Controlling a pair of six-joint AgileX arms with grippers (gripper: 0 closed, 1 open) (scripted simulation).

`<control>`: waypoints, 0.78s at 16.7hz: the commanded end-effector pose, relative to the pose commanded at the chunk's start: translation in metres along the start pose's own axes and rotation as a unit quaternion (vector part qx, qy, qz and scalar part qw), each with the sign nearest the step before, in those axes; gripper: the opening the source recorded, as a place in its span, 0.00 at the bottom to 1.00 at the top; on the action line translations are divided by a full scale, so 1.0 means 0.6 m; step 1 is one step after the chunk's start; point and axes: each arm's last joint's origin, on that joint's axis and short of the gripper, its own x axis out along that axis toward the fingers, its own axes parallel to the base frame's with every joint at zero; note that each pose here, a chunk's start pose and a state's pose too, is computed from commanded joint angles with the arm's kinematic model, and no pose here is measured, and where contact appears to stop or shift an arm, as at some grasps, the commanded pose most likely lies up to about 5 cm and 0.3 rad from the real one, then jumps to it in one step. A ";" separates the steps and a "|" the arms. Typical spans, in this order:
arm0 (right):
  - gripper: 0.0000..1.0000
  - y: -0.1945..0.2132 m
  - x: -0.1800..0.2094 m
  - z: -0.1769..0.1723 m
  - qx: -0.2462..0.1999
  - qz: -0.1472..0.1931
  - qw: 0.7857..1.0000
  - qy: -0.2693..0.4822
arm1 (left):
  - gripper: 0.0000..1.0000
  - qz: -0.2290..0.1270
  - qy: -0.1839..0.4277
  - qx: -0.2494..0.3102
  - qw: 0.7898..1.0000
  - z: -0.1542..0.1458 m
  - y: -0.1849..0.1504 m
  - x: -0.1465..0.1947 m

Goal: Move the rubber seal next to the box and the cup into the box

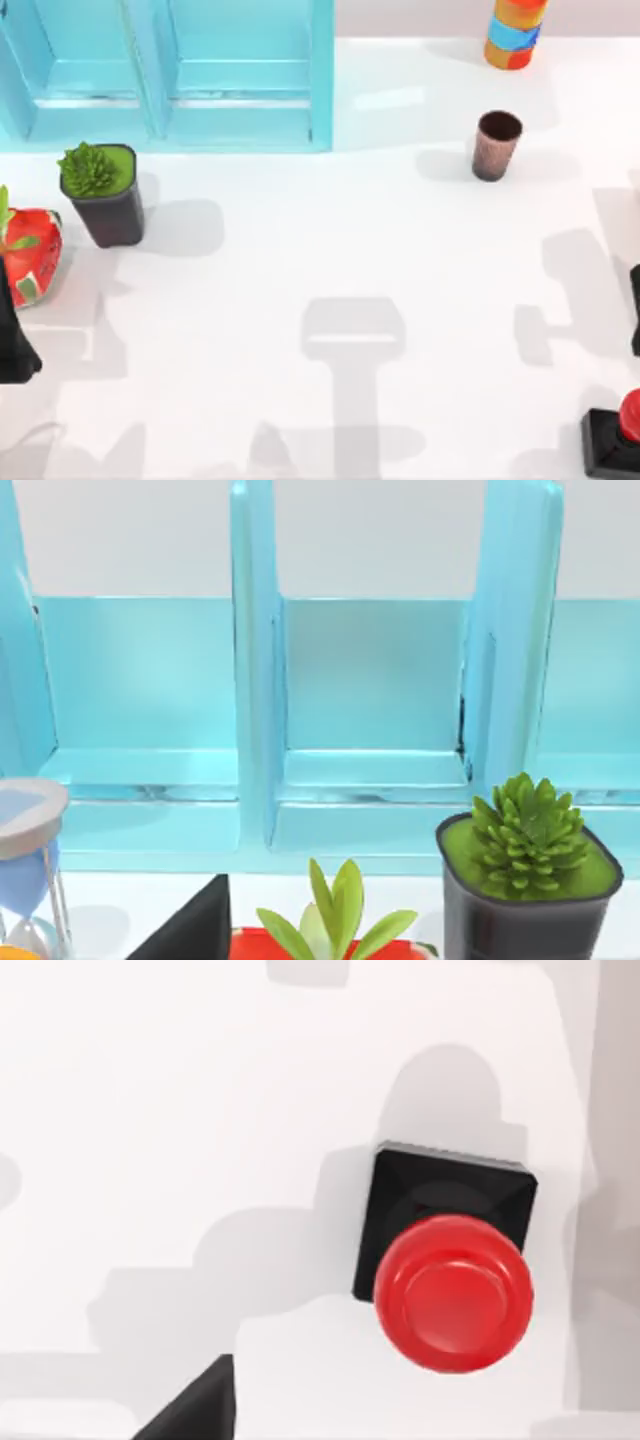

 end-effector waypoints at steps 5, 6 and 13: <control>1.00 0.004 -0.062 0.003 0.000 0.002 1.000 -0.003 | 1.00 0.000 0.000 0.000 1.000 0.000 0.000 0.000; 1.00 0.004 -0.062 0.003 0.000 0.002 1.000 -0.003 | 1.00 0.000 0.000 0.000 1.000 0.000 0.000 0.000; 1.00 0.012 -0.068 0.029 0.001 -0.002 1.000 -0.002 | 1.00 0.000 0.000 0.000 1.000 0.000 0.000 0.000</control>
